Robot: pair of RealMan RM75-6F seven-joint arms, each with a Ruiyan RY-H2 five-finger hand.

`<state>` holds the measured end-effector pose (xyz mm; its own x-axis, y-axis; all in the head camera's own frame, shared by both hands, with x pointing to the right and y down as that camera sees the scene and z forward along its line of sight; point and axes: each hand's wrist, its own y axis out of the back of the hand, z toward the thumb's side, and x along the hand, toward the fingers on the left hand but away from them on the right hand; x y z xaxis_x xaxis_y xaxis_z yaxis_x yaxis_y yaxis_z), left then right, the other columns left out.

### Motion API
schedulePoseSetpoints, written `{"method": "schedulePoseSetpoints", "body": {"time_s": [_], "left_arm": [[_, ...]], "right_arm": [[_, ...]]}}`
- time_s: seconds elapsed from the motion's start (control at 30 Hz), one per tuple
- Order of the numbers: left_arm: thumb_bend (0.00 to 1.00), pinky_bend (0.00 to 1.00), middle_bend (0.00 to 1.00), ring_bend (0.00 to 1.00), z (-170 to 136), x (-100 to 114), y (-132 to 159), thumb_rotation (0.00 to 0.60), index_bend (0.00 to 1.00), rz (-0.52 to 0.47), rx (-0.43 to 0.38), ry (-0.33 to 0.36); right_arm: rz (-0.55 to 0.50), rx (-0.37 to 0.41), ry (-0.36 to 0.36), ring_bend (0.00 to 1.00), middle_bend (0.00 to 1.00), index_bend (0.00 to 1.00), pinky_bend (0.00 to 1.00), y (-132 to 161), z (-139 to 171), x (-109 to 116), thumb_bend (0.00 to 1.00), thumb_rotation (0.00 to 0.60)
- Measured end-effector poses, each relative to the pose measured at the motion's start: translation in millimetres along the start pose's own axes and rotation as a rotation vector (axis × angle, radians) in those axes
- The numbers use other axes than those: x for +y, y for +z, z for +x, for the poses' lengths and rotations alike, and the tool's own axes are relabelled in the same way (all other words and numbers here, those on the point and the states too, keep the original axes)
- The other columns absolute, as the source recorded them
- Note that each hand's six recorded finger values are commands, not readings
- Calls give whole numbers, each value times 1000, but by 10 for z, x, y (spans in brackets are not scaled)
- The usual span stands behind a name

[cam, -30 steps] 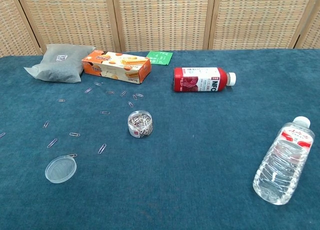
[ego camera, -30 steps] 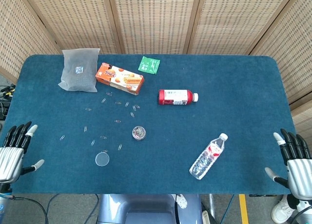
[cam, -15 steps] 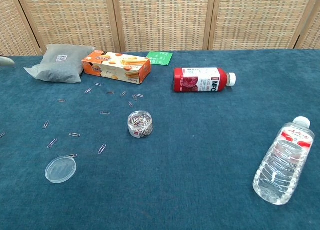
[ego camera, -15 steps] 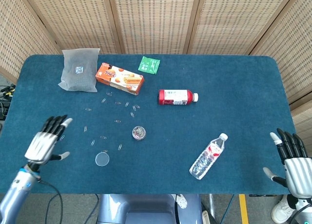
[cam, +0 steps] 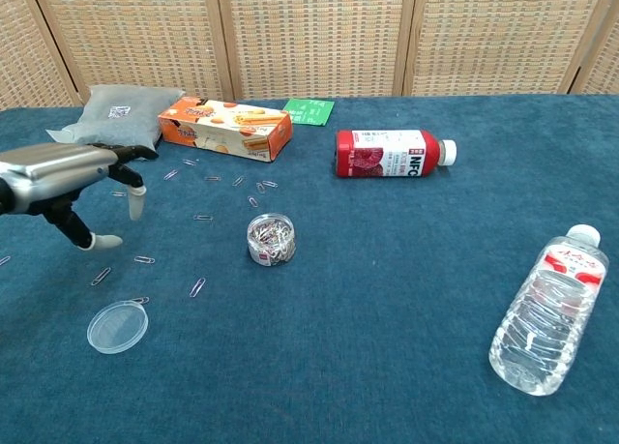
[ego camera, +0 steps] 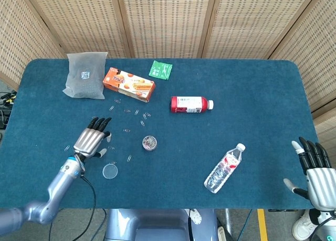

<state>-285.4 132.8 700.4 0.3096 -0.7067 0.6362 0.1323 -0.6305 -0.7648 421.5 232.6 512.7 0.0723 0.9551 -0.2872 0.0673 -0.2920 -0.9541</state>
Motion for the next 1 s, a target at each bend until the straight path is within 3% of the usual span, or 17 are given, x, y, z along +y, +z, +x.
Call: {"method": "schedulePoseSetpoints", "body": {"time_s": [0.47,1.0], "left_arm": [[376,0,0,0,132,-277,37,600,481,28,29,-52],[378,0,0,0,182,-401,49,600,495,32,42,-64]], "right_arm": [[-8,3,4,0,0,0,0,13,-7,-21,0,600],[-16,-3,3,0,0,0,0,-4,-21,-21,0,600]]}}
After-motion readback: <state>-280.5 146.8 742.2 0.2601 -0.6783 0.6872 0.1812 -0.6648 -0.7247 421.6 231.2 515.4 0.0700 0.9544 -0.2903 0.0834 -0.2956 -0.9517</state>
